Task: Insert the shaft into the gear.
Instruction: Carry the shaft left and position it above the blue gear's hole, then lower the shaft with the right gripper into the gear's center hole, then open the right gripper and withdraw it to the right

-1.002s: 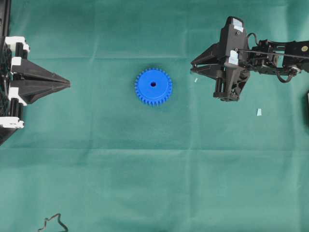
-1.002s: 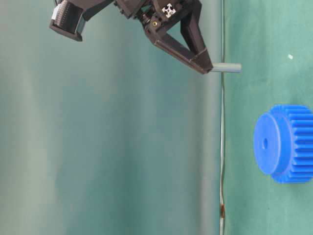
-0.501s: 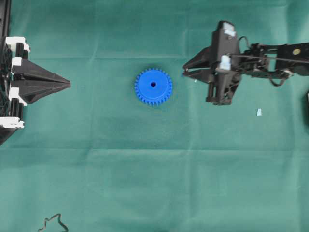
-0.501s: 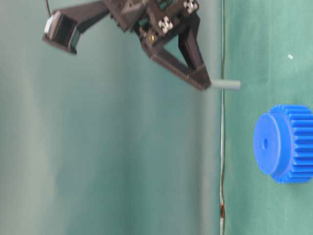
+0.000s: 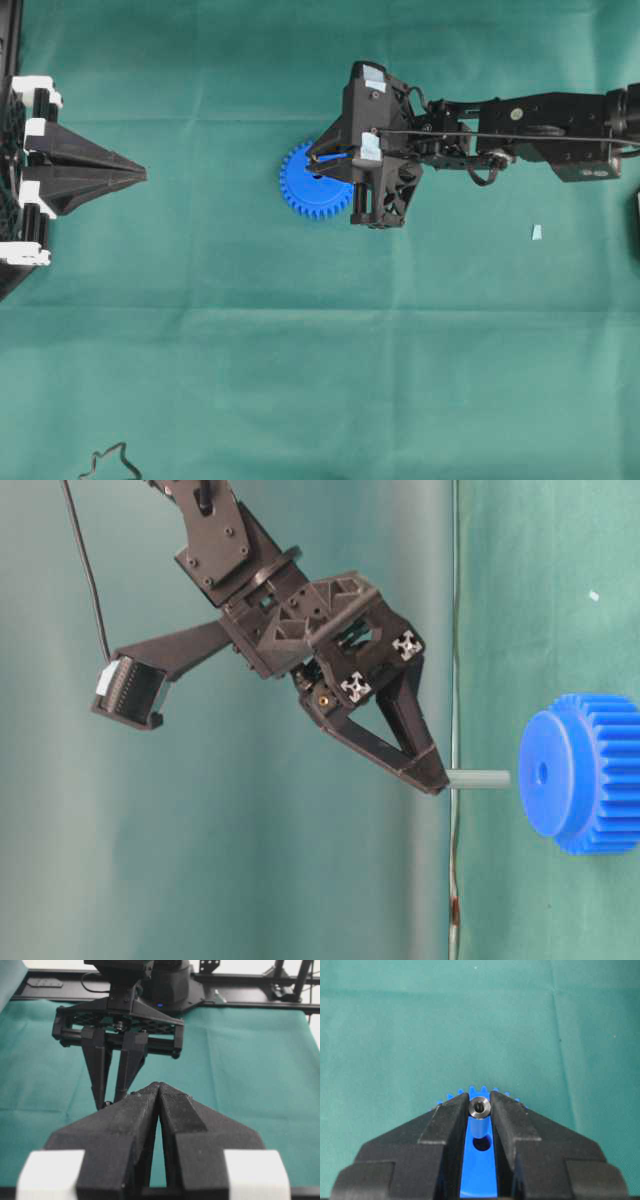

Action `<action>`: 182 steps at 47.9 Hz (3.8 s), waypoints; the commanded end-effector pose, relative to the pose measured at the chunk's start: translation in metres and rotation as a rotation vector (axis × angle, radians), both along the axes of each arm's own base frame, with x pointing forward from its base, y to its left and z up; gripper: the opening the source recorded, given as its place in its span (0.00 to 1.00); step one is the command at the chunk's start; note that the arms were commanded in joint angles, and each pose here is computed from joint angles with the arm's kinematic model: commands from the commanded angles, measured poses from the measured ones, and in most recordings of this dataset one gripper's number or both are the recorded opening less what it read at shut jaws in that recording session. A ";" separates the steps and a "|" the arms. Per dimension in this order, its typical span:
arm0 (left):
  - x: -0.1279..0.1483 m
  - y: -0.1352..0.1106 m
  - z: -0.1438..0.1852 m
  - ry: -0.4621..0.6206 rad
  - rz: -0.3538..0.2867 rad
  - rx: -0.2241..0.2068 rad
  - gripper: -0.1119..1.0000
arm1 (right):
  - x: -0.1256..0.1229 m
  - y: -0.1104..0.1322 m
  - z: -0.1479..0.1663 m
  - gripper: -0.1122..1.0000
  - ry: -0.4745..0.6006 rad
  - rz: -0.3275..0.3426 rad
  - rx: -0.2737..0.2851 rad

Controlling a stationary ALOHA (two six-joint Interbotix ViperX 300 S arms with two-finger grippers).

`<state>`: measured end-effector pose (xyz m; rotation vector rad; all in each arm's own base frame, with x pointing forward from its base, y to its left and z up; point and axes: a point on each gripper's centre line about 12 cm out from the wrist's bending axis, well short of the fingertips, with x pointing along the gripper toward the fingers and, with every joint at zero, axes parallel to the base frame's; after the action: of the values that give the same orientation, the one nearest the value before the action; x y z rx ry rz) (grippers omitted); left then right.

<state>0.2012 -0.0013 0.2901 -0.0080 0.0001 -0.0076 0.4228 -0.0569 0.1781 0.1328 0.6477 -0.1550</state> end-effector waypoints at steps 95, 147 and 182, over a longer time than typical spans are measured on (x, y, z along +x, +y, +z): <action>0.002 -0.002 0.009 -0.026 -0.010 0.001 0.10 | 0.011 -0.005 -0.043 0.25 -0.009 -0.018 -0.005; 0.003 -0.002 0.009 -0.025 -0.011 0.003 0.10 | -0.009 -0.005 0.018 0.92 -0.125 -0.018 -0.030; 0.003 -0.002 0.008 -0.020 -0.010 0.003 0.10 | -0.110 0.008 0.066 0.92 -0.310 -0.029 -0.057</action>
<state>0.2012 -0.0028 0.2903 -0.0080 -0.0015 -0.0153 0.3221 -0.0497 0.2292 0.1099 0.3967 -0.1754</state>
